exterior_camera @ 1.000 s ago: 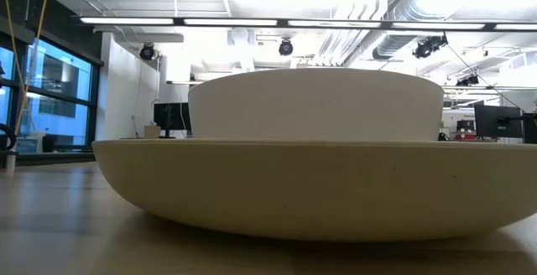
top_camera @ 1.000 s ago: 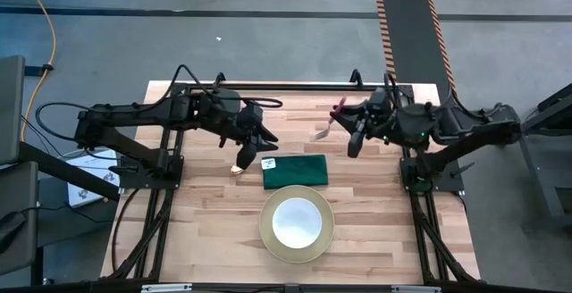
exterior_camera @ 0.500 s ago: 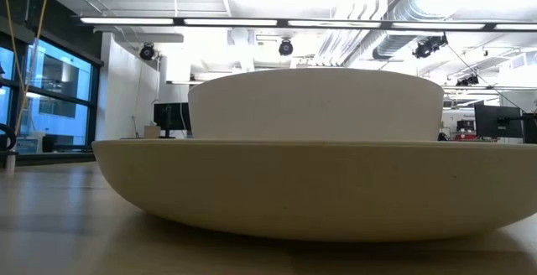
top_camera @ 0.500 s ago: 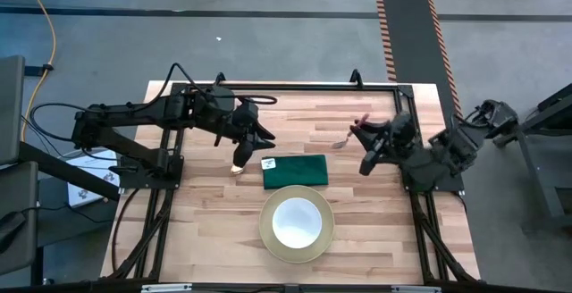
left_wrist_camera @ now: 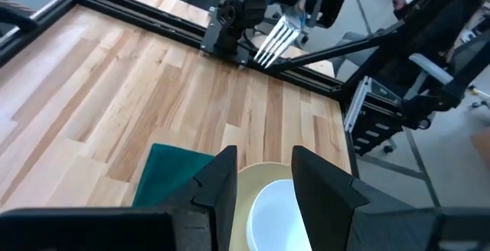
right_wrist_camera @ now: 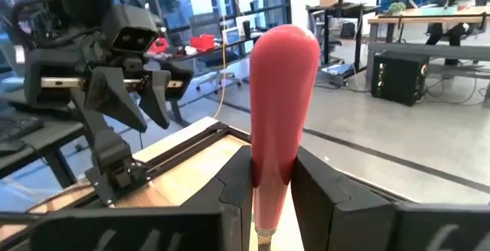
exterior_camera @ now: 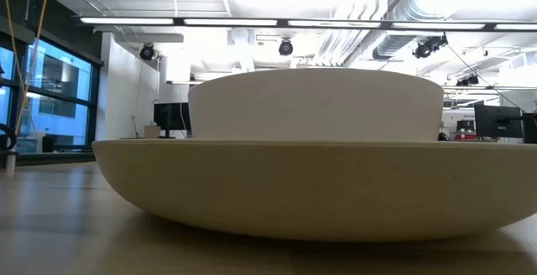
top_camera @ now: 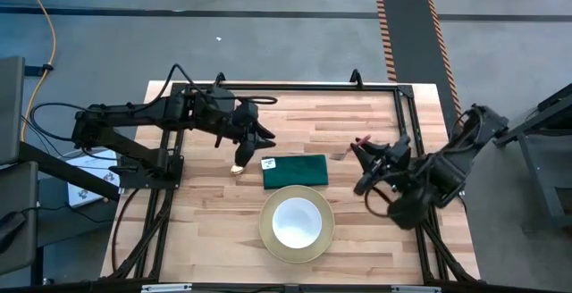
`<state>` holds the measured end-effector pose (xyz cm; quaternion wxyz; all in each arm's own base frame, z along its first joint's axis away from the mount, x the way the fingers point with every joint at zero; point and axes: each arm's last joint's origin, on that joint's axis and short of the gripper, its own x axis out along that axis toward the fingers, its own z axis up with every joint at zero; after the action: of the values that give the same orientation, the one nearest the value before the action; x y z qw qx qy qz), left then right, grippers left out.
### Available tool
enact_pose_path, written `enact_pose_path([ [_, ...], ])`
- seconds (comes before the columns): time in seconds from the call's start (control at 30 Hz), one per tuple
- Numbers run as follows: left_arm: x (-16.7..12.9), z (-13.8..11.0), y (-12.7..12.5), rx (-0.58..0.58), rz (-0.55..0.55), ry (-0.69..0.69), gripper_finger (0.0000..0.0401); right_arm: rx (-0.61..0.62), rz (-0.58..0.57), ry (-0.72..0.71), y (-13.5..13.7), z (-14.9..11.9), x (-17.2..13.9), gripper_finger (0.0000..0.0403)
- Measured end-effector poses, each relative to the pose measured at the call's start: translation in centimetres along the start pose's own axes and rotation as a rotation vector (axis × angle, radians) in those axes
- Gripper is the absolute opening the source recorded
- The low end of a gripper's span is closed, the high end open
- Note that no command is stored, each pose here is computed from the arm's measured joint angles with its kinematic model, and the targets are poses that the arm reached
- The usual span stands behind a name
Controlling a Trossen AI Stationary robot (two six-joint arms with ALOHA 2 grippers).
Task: Set table place
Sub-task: Put the red fork to the right of the yellow plate
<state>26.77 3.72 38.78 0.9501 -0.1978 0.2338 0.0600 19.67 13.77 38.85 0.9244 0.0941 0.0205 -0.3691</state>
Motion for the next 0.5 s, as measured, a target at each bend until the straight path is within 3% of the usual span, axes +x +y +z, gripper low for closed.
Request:
enact_pose_path([
  [0.5,0.2,-1.5,-3.1,0.013,0.062,0.009,0.0115,0.112,0.062,0.007,2.4,-4.7,-2.3,0.0052],
])
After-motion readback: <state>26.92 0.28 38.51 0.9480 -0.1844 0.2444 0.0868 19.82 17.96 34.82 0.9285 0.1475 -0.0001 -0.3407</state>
